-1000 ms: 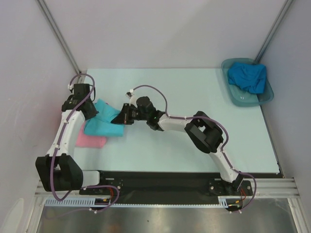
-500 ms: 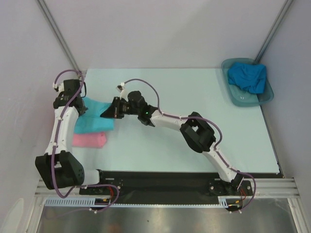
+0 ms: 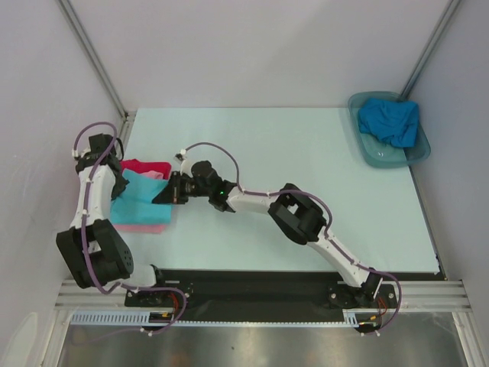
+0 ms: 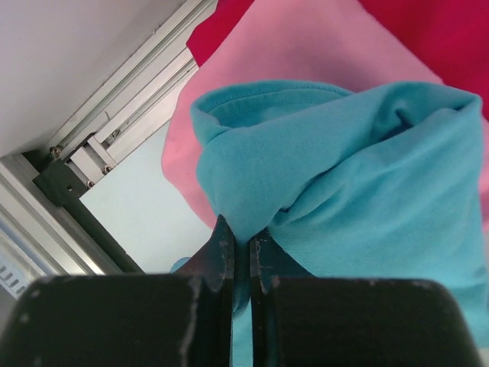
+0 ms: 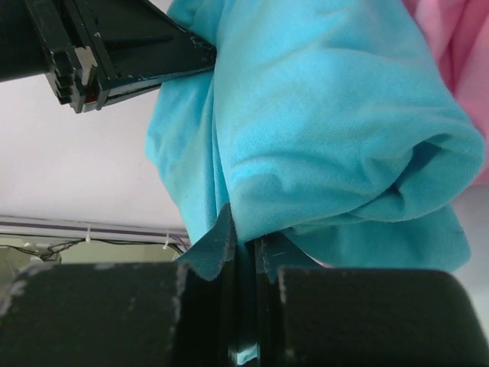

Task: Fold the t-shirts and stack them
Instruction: Neatly place the folded tshirt to the corner

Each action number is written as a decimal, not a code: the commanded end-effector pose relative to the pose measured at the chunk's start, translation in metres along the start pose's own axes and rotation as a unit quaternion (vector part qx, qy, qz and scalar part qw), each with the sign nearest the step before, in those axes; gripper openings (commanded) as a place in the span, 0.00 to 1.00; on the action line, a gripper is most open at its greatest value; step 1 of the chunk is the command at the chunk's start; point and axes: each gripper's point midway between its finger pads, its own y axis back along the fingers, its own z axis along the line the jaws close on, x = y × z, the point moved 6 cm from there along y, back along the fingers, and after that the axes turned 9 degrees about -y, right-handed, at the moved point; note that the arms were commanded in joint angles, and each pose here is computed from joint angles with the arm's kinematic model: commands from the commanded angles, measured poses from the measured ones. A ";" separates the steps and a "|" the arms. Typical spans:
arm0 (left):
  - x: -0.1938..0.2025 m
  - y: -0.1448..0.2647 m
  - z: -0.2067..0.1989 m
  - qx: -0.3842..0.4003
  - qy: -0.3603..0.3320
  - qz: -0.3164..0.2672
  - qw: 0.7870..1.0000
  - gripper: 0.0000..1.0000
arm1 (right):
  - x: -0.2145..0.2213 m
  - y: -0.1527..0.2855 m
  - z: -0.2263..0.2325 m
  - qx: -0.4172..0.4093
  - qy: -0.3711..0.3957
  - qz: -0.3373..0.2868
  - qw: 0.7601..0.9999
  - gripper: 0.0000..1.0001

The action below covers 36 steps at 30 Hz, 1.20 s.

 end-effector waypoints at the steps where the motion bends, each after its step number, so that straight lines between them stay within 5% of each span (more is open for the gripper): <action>1: -0.042 -0.017 0.021 -0.055 0.055 -0.091 0.993 0.00 | 0.009 -0.003 0.004 -0.031 -0.002 0.052 0.998 0.00; 13: -0.027 -0.045 0.021 -0.063 0.052 -0.053 0.995 0.01 | 0.013 -0.014 -0.020 -0.024 -0.017 0.066 0.997 0.00; 14: -0.026 -0.046 0.021 -0.064 0.048 -0.051 0.995 0.05 | 0.014 -0.014 -0.022 -0.022 -0.020 0.068 0.997 0.00; 16: -0.020 -0.052 0.023 -0.074 0.042 -0.041 0.996 0.39 | 0.017 -0.014 -0.028 -0.024 -0.024 0.072 0.997 0.00; 18: -0.018 -0.054 0.023 -0.080 0.042 -0.038 0.995 0.58 | 0.019 -0.013 -0.029 -0.023 -0.024 0.071 0.997 0.00; 21: -0.018 -0.055 0.023 -0.082 0.045 -0.036 0.995 0.68 | 0.019 -0.010 -0.034 -0.019 -0.028 0.071 0.997 0.01; 27: -0.025 -0.046 0.023 -0.073 0.052 -0.045 0.995 0.70 | 0.017 -0.007 -0.033 -0.014 -0.021 0.067 0.997 0.41; 30: -0.027 -0.041 0.021 -0.058 0.061 -0.051 0.995 0.70 | 0.014 -0.006 -0.027 -0.018 -0.017 0.063 0.998 0.50; 36: -0.038 -0.025 0.017 -0.028 0.077 -0.073 0.994 0.69 | 0.006 -0.001 -0.014 -0.022 -0.005 0.054 0.998 0.52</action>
